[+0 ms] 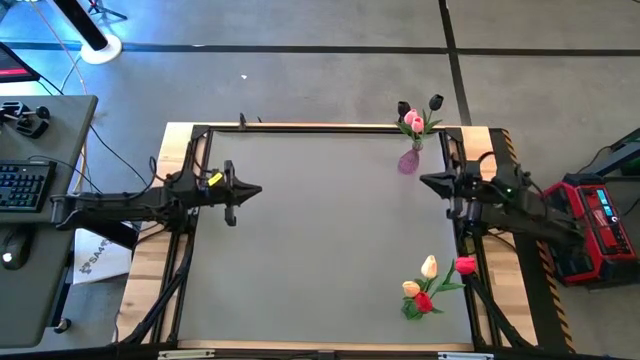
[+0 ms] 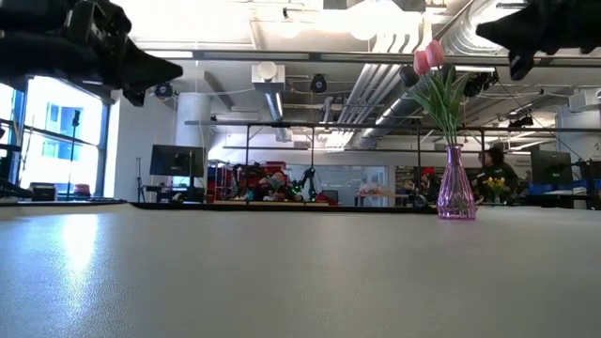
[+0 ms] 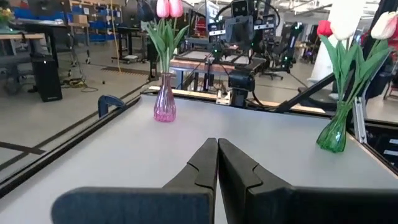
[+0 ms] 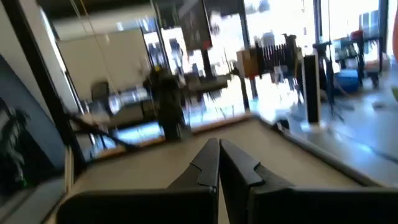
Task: Sort flowers into vase by color
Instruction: Return to Home Position
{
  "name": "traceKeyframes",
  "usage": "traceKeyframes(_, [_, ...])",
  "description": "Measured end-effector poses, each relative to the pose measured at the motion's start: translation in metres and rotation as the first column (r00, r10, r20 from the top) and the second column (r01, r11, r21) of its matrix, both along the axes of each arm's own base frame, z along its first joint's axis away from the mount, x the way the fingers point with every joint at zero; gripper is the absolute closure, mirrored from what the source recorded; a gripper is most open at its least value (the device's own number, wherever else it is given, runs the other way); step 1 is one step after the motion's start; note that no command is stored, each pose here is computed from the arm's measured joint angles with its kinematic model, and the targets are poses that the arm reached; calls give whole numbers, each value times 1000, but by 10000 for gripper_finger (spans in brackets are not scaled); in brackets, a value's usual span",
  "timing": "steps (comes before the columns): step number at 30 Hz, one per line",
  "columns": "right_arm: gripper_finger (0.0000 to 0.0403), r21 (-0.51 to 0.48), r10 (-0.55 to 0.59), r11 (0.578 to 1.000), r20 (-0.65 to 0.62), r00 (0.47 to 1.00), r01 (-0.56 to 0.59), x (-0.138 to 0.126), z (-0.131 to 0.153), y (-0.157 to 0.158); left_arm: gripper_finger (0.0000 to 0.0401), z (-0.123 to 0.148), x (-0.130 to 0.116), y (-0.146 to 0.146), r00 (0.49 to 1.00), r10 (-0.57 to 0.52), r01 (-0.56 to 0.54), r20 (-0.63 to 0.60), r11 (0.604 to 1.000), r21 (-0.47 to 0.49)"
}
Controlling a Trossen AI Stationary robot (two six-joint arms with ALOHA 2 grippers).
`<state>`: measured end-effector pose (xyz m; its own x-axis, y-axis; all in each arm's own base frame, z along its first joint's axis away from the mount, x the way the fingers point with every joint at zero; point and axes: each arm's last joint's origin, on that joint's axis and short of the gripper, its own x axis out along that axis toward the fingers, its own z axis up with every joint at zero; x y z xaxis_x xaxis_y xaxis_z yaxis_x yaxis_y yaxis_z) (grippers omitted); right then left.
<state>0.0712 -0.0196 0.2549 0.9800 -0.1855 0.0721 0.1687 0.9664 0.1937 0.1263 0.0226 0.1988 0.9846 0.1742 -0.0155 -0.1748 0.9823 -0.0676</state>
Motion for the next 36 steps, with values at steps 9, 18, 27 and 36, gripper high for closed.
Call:
traceKeyframes(9, [403,26,107,994,90,990,-110,14,-22,4,401,-9,-12,0,998,65,-65,21,998,5])
traceKeyframes(18, [403,-56,86,995,98,992,-80,8,-11,10,401,-4,-28,4,980,186,-190,75,981,48])
traceKeyframes(27, [403,-123,1,992,88,996,10,-8,5,10,401,-13,-38,8,984,179,-179,5,982,53])
traceKeyframes(36, [403,-79,15,997,190,982,0,13,-27,8,401,-17,-35,13,997,60,-58,-51,998,26])
